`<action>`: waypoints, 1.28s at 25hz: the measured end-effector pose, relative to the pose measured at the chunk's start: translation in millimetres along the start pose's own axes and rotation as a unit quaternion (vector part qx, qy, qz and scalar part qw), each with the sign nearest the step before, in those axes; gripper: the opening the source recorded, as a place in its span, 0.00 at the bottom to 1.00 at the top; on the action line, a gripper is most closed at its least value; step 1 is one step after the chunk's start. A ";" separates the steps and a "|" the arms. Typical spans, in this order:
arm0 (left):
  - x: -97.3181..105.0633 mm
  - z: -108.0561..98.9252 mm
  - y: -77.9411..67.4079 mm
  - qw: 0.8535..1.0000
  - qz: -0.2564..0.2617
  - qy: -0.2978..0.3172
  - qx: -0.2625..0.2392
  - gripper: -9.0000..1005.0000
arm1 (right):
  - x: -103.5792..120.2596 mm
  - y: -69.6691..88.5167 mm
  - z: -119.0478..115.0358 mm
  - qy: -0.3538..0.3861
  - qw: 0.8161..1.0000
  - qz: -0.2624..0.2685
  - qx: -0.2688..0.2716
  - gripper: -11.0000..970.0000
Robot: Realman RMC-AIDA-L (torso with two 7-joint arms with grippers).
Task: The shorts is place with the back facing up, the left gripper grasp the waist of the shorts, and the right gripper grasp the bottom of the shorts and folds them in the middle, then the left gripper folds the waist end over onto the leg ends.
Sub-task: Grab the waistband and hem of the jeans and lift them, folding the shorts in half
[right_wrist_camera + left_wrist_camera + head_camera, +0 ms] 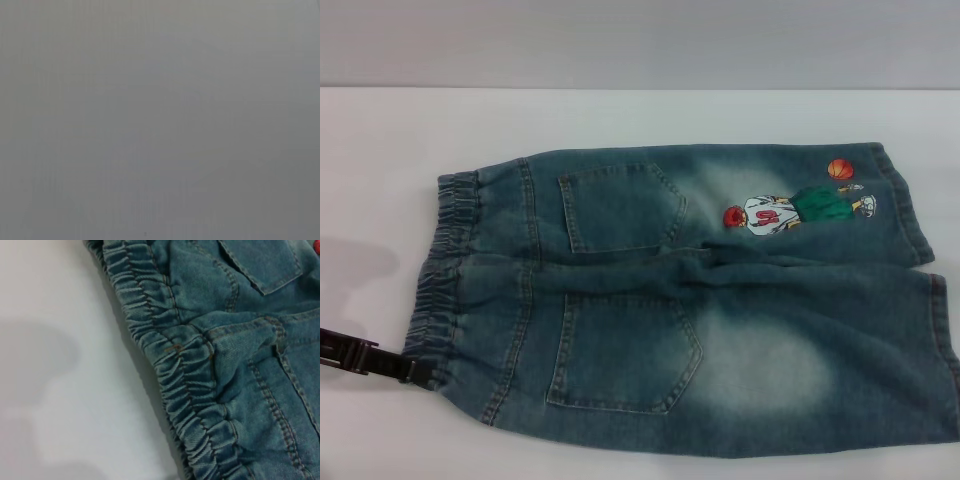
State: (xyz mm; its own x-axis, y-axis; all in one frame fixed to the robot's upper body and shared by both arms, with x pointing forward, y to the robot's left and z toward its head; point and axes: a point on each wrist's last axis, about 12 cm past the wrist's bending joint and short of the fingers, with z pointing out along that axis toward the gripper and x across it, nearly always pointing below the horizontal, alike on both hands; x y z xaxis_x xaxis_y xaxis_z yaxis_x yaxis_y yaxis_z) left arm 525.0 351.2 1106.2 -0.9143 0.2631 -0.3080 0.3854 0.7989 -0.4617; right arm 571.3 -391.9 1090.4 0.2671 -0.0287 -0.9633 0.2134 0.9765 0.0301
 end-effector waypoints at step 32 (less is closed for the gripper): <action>-25.8 13.4 -19.6 0.999 0.041 0.022 0.011 0.72 | 4.6 -7.9 -12.1 0.007 1.000 0.000 0.013 0.68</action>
State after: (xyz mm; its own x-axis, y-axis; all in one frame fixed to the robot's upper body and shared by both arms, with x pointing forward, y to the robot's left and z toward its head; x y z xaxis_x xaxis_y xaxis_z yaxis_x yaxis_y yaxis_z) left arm 542.7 321.5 1112.1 -0.8841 0.3515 -0.3081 0.4614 0.7614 -0.4555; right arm 559.4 -397.2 1082.6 0.2539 -0.0263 -0.9669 0.2383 0.9705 0.0362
